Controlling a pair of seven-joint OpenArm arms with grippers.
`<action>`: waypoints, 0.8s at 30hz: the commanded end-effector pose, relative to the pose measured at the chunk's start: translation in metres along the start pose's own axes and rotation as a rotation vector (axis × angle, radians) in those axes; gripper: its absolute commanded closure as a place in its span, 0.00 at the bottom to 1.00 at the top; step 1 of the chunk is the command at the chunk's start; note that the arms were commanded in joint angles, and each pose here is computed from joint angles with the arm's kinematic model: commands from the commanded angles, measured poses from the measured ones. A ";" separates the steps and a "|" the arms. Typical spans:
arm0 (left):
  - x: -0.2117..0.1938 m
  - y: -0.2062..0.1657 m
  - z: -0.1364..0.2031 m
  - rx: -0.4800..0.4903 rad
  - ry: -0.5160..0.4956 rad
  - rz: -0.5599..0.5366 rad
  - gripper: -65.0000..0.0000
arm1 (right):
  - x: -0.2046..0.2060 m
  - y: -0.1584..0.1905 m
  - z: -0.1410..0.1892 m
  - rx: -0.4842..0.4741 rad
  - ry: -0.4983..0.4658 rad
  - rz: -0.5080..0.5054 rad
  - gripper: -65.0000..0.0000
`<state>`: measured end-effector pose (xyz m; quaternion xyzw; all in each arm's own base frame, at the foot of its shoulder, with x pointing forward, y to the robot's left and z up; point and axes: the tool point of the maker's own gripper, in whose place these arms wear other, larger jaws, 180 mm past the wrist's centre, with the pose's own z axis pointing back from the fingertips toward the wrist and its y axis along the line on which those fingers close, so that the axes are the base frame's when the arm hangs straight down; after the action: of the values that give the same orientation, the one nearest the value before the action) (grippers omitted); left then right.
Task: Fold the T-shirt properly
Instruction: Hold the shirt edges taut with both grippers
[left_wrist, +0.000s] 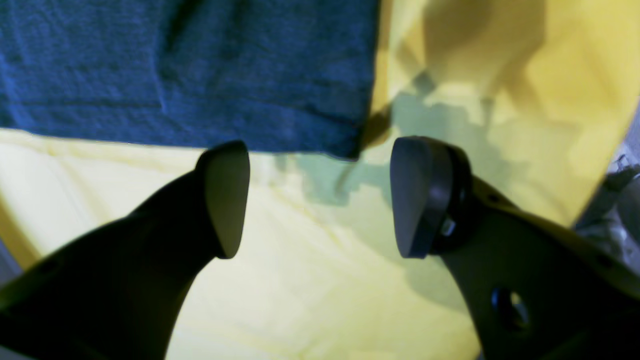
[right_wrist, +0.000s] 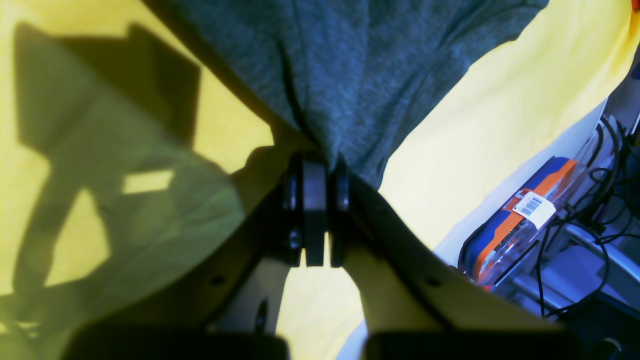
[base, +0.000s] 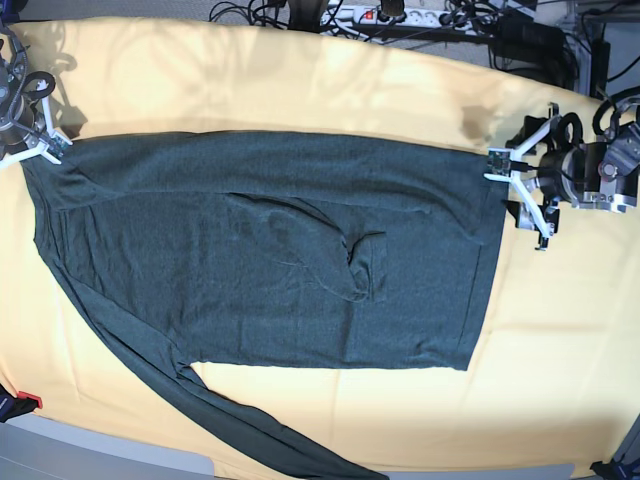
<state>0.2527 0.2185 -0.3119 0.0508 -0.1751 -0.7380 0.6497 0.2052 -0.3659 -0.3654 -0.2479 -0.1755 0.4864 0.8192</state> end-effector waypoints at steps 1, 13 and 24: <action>-0.006 0.010 0.006 0.030 0.004 -0.005 0.34 | 0.000 -0.017 0.003 -0.043 0.002 0.012 1.00; 0.005 0.017 -0.025 0.031 -0.067 0.056 0.34 | 0.000 -0.017 0.003 -0.043 0.003 0.012 1.00; -0.003 0.016 -0.019 0.030 -0.042 0.052 0.34 | 0.000 -0.017 0.003 -0.044 0.003 0.012 1.00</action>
<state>0.2675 0.2120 -0.3359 0.0282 -0.1937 -0.7204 0.6654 0.2052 -0.3659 -0.3654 -0.2479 -0.1755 0.4864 0.8192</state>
